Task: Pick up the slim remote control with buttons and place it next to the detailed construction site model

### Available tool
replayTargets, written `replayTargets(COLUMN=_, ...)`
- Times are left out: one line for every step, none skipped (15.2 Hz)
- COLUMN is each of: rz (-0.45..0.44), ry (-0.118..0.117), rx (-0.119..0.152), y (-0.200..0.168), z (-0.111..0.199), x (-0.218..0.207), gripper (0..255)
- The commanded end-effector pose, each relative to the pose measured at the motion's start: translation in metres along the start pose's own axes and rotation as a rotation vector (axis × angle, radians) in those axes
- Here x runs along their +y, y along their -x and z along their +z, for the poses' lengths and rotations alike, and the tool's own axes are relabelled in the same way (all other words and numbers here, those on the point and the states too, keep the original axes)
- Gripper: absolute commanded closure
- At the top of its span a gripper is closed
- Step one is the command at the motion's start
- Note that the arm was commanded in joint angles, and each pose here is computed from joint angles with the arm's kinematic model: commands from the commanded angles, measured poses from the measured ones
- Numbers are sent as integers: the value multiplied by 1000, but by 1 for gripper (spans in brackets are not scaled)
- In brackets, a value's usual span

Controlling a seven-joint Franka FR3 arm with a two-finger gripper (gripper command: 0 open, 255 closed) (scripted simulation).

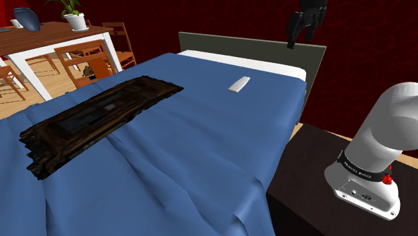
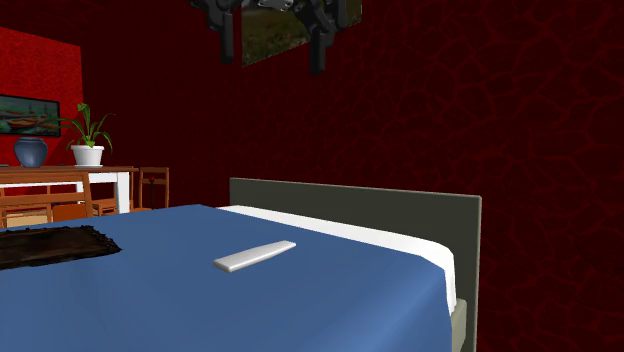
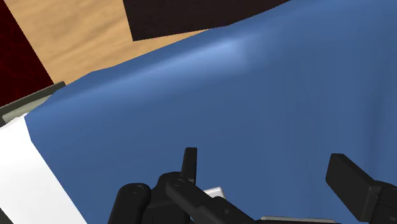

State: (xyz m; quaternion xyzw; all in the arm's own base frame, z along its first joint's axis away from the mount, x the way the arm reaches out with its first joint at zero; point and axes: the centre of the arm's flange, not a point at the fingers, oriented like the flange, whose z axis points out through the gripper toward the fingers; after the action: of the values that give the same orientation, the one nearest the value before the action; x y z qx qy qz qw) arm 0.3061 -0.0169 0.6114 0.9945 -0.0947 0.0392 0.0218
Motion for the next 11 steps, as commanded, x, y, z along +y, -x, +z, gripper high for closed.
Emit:
replayTargets(rz=0, ry=0, rx=0, y=0, z=0, x=0, gripper=0)
replayTargets(rz=32, ry=1, rx=-3, y=-10, z=8, x=-4, gripper=0)
replayTargets(rz=65, ry=1, rx=-6, y=-21, z=16, x=-7, gripper=0)
replayTargets(rz=97, ry=2, rx=-9, y=-31, z=24, x=-10, gripper=0)
replayTargets(rz=130, ry=2, rx=-12, y=-42, z=32, x=-12, gripper=0)
replayTargets(rz=162, ry=3, rx=-14, y=-52, z=40, x=-15, gripper=0)
replayTargets(rz=195, ry=3, rx=-17, y=-63, z=48, x=-17, gripper=0)
replayTargets(rz=227, ry=4, rx=-20, y=-74, z=57, x=-18, gripper=0)
replayTargets(rz=259, ry=4, rx=-23, y=-84, z=65, x=-19, gripper=0)
replayTargets(rz=292, ry=5, rx=-26, y=-95, z=73, x=-20, gripper=0)
replayTargets(rz=324, ry=5, rx=-29, y=-106, z=81, x=-21, gripper=0)
